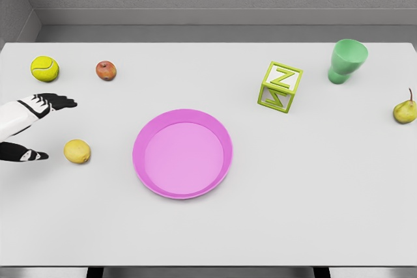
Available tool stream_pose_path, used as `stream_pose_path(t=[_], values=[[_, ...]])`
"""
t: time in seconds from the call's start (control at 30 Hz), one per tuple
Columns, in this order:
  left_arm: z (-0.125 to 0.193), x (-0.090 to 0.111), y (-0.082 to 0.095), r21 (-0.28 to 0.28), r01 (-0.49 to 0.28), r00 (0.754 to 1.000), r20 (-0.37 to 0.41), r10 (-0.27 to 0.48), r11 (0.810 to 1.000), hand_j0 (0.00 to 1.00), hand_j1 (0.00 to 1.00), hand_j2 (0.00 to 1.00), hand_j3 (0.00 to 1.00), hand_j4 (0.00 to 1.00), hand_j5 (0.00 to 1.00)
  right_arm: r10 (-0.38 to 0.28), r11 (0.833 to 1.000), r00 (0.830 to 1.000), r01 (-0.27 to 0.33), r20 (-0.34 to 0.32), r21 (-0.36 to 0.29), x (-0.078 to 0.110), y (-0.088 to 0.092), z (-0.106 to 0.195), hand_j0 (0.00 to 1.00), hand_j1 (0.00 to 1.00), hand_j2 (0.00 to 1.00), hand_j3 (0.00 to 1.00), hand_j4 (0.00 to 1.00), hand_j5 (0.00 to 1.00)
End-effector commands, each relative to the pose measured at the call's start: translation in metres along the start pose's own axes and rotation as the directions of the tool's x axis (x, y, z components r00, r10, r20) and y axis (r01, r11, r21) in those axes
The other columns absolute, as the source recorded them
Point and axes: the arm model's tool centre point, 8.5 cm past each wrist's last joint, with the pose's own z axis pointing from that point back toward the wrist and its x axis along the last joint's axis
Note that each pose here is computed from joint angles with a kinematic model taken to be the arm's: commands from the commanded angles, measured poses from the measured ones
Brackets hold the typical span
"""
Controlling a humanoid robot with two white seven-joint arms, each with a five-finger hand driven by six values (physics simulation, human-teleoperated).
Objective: Put the lemon on the plate with left arm
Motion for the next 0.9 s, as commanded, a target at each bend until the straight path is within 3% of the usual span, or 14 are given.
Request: stream_pose_path(t=[0.0, 0.13, 0.23, 0.4, 0.6, 0.87], values=[[-0.001, 0.001, 0.0, -0.001, -0.001, 1.0, 0.003, 0.001, 1.0, 1.0, 1.0, 1.0, 1.0, 1.0, 1.0, -0.007, 1.0, 1.0, 0.007, 0.0, 0.001, 0.0, 0.001, 0.0, 1.0, 1.0, 1.0, 1.0, 1.0, 1.0], [0.0, 0.001, -0.011, -0.148, 0.001, 1.0, 0.003, -0.001, 0.989, 1.0, 1.0, 1.0, 1.0, 1.0, 1.0, 0.0, 1.0, 1.0, 0.0, -0.002, -0.001, -0.001, 0.0, 0.0, 1.0, 1.0, 1.0, 1.0, 1.0, 1.0], [0.001, 0.0, -0.018, -0.214, 0.0, 1.0, 0.001, 0.001, 0.977, 1.0, 1.0, 1.0, 1.0, 1.0, 1.0, 0.0, 1.0, 1.0, 0.0, -0.002, -0.001, -0.001, 0.0, 0.0, 1.0, 1.0, 1.0, 1.0, 1.0, 1.0], [-0.009, -0.001, -0.048, -0.3, -0.066, 0.998, 0.0, 0.069, 0.952, 1.0, 1.0, 1.0, 1.0, 1.0, 1.0, 0.002, 1.0, 1.0, -0.002, -0.002, -0.002, -0.001, 0.0, 0.0, 1.0, 1.0, 1.0, 1.0, 1.0, 1.0], [-0.013, -0.022, -0.032, -0.264, -0.069, 0.997, -0.046, 0.059, 0.962, 1.0, 1.0, 1.0, 1.0, 1.0, 1.0, 0.002, 1.0, 1.0, -0.002, -0.002, -0.002, -0.001, 0.0, 0.0, 1.0, 1.0, 1.0, 1.0, 1.0, 1.0], [-0.035, -0.024, -0.037, -0.252, -0.038, 0.999, -0.037, 0.03, 0.967, 1.0, 1.0, 1.0, 1.0, 1.0, 1.0, 0.002, 1.0, 1.0, -0.002, -0.002, 0.0, -0.001, 0.0, 0.0, 1.0, 1.0, 1.0, 1.0, 1.0, 1.0]])
